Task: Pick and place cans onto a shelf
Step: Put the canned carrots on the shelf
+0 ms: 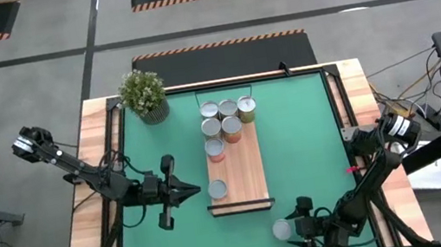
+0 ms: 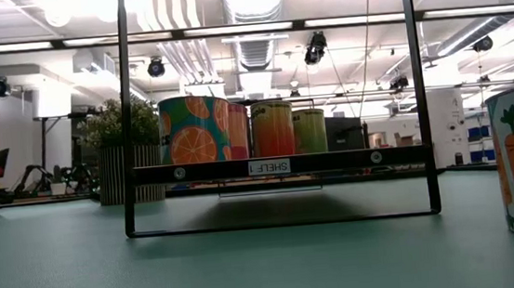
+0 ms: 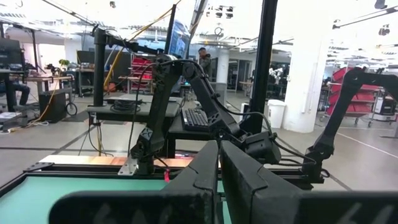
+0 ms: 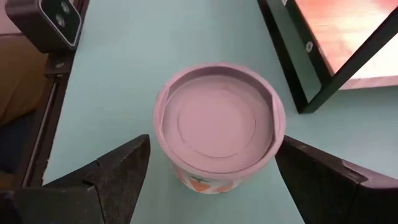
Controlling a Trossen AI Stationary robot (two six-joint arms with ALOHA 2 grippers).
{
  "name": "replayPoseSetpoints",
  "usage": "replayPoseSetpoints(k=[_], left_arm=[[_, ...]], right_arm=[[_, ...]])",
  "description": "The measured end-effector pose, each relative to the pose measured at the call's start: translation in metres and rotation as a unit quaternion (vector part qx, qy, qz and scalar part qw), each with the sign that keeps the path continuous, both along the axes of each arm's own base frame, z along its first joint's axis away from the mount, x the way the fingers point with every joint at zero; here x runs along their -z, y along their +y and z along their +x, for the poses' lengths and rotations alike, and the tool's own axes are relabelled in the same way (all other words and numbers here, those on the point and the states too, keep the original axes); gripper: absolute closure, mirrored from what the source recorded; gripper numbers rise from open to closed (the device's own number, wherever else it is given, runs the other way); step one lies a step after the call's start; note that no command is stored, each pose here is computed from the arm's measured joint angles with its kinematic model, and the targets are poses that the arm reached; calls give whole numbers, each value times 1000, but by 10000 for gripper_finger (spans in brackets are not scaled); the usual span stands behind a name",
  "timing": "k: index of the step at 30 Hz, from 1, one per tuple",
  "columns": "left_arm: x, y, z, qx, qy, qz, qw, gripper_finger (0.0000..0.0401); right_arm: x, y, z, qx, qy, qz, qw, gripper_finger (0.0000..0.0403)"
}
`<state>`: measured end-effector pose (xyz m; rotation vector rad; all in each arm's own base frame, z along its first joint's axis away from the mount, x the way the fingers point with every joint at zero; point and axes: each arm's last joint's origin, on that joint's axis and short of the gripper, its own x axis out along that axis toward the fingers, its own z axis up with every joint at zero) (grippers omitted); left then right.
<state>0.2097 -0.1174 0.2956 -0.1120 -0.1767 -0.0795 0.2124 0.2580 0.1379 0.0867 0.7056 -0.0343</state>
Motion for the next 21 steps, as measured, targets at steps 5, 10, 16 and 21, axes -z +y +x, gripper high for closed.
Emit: replayPoseSetpoints(k=[5, 10, 16, 21], left_arm=[[0, 0, 0, 0, 0, 0, 1000, 401], [0, 0, 0, 0, 0, 0, 1000, 401], [0, 0, 0, 0, 0, 0, 1000, 401], [0, 0, 0, 0, 0, 0, 1000, 401]], right_arm=[[0, 0, 0, 0, 0, 1, 1000, 77], [0, 0, 1, 0, 0, 1, 1000, 77], [0, 0, 1, -1, 0, 1, 1000, 77], [0, 0, 1, -1, 0, 1, 1000, 77]])
